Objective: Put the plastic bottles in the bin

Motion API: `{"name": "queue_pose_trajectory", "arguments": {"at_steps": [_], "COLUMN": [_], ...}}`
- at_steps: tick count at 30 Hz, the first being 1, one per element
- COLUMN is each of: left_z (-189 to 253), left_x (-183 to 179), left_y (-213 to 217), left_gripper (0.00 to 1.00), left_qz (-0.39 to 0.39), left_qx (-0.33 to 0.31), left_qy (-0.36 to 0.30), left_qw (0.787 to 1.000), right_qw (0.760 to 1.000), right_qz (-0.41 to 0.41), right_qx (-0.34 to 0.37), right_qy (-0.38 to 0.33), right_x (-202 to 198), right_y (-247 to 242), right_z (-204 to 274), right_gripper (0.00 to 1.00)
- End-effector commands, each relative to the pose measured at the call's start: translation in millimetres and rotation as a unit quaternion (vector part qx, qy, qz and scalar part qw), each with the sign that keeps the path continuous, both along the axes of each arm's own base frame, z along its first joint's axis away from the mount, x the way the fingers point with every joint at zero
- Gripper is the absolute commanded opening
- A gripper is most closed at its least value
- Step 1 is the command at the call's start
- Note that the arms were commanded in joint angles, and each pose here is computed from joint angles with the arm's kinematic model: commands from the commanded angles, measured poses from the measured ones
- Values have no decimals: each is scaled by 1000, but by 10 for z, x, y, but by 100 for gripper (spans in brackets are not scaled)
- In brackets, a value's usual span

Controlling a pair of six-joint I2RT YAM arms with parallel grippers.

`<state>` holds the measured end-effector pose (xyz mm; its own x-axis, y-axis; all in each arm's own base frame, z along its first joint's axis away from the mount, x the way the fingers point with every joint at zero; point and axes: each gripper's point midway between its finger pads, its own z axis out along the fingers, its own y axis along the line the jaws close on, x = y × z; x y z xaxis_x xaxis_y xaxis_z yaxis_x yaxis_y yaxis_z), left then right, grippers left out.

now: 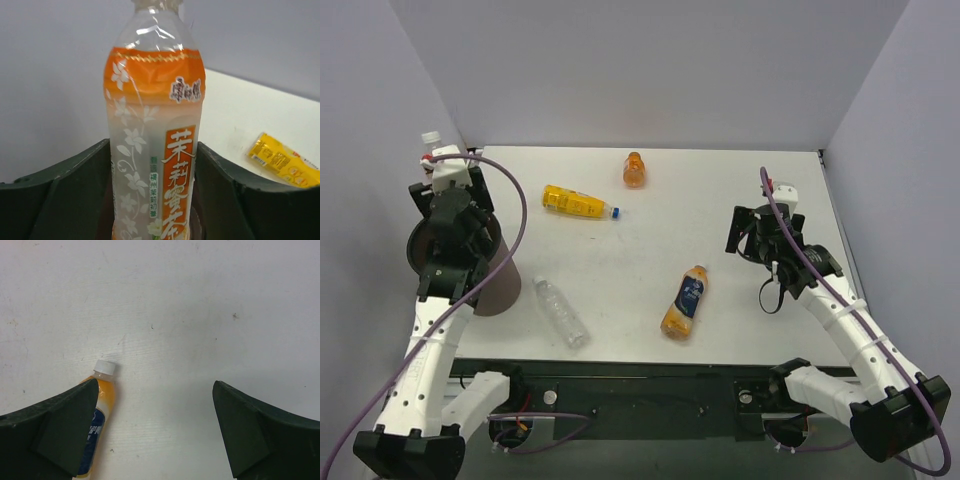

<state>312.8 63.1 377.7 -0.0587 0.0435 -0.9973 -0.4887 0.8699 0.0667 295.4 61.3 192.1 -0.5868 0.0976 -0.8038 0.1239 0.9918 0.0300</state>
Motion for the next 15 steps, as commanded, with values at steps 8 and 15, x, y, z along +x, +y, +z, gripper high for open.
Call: {"name": "queue_pose_trajectory", "arguments": {"at_steps": [8, 15], "left_z": [-88, -55], "left_x": [-47, -100], "left_y": [176, -433], "left_gripper": [96, 97], "left_qz": [26, -95], "left_qx": [-15, -72], "left_qy": [6, 45], "left_qw": [1000, 992], "right_qw": [1000, 999], "right_qz": [-7, -15], "right_qx": [1, 15], "right_qy": [-16, -23], "right_x": [43, 66], "right_y": [-23, -3], "right_z": [113, 127], "right_gripper": [91, 91]}}
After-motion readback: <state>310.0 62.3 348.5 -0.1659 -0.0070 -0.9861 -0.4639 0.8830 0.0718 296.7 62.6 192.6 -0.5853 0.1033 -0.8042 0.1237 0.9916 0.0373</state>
